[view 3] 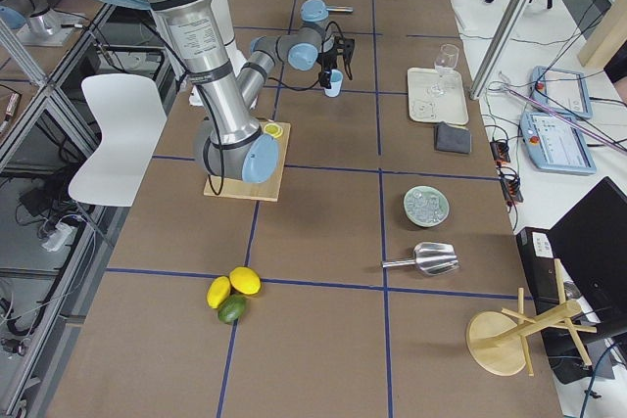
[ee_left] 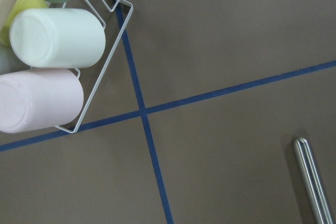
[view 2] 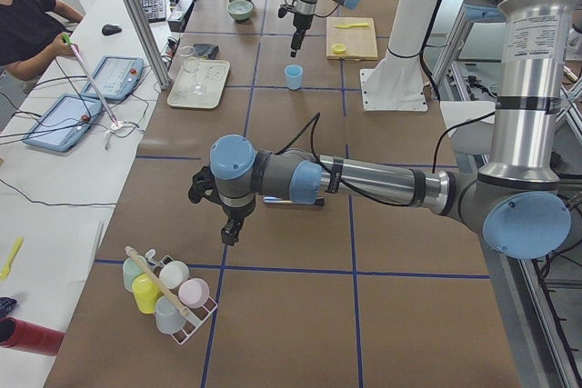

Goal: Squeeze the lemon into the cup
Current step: 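Set the lemon back on the board and raise the right gripper, then reach the left gripper to the steel muddler and grasp it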

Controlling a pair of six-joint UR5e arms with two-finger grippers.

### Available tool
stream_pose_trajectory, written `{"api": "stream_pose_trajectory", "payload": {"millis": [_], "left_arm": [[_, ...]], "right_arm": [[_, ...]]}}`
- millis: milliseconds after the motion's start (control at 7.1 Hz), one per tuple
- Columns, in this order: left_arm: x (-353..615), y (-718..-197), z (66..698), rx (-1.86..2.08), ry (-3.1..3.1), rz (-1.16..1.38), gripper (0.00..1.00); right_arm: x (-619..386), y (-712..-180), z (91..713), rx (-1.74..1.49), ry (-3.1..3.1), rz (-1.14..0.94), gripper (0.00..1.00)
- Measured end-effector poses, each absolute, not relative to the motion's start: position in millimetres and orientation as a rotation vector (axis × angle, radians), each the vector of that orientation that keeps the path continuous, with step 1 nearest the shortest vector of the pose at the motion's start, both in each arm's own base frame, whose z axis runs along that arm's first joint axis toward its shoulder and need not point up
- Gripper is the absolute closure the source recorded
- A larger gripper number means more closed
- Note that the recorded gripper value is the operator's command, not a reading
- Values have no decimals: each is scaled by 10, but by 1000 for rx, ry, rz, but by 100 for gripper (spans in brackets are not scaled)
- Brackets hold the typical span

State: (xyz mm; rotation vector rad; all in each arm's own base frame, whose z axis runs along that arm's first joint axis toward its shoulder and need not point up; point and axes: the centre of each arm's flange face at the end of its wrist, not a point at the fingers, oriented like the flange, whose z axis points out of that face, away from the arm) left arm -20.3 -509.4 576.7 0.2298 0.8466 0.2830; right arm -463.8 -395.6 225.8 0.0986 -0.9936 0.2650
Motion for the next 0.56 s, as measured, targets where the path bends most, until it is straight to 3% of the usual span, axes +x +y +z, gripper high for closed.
{"api": "stream_pose_trajectory", "payload": {"millis": [563], "left_arm": [[1294, -5054, 5549, 67, 886, 66, 3]], "right_arm": [[-3437, -4447, 3131, 103, -916, 118, 0]]}}
